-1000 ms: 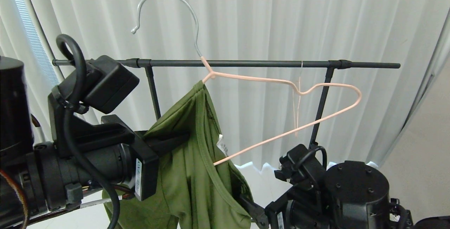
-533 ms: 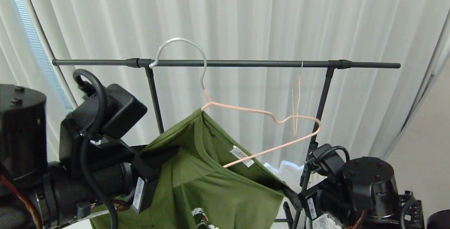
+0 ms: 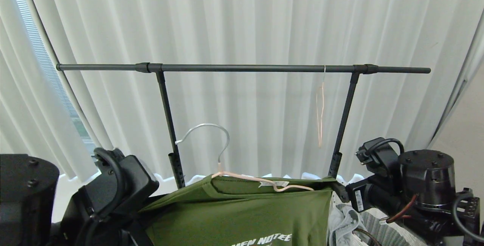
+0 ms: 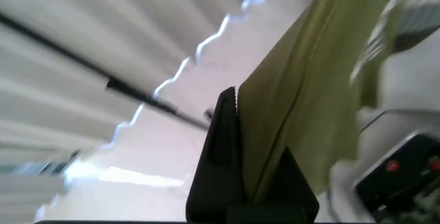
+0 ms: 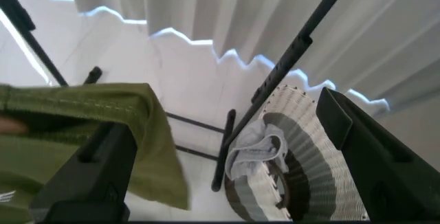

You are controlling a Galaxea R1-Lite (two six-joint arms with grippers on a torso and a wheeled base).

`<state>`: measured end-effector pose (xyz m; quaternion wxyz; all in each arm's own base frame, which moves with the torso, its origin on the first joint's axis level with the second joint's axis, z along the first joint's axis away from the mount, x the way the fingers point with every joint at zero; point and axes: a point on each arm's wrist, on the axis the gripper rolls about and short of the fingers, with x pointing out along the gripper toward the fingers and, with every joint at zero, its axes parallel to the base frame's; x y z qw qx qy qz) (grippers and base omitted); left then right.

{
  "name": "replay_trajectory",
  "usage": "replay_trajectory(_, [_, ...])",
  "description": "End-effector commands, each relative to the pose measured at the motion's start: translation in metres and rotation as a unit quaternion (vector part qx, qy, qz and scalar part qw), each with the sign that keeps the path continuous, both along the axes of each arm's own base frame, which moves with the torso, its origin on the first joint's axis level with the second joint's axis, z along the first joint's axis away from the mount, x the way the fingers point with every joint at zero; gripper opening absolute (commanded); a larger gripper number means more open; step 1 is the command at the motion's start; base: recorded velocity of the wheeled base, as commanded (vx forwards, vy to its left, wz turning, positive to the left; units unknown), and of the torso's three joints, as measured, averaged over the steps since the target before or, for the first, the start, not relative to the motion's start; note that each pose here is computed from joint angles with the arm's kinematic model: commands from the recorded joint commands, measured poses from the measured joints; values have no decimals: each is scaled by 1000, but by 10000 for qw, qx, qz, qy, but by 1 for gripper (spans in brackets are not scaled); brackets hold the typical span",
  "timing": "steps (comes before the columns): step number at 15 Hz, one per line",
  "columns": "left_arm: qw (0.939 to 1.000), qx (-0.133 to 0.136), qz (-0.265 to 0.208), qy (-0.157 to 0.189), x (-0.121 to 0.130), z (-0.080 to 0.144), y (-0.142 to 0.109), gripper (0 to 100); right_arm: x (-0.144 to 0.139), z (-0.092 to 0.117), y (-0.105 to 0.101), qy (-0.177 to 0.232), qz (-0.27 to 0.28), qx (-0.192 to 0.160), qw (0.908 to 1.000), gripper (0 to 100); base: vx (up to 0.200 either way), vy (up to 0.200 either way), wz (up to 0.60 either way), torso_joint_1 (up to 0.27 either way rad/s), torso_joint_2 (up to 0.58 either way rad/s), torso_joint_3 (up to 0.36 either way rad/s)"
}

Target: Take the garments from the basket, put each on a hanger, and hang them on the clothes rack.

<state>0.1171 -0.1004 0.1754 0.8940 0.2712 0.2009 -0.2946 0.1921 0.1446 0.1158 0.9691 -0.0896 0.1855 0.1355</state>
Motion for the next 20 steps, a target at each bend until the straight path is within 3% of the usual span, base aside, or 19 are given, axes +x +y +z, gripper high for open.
replay_trajectory(1, [9994,296,154,84,-3,-13,6,0,-3,8,-3,-133,37,91,9999,100,0,0,0,0,0,0])
replay_trajectory(3, [9981,459,397,109,4,-15,1,0,-12,18,-5,-274,424,123,9987,100,0,0,0,0,0,0])
replay_trajectory(6, [9987,301,411,43,9,-7,-4,0,-32,26,-2,-269,1116,52,9934,100,0,0,0,0,0,0])
replay_trajectory(10, [9997,57,201,80,6,-4,-4,0,-64,35,6,14,2463,201,9690,100,0,0,0,0,0,0])
replay_trajectory(13, [10000,-65,55,28,6,-3,-7,0,-72,43,9,-70,2974,320,9542,100,0,0,0,0,0,0])
replay_trajectory(16, [9963,-540,-675,34,2,2,-13,0,-74,58,21,43,3685,451,9285,100,0,0,0,0,0,0])
replay_trajectory(20, [9932,-604,-991,0,-2,4,-19,0,-73,67,32,429,4574,128,8881,100,0,0,0,0,0,0])
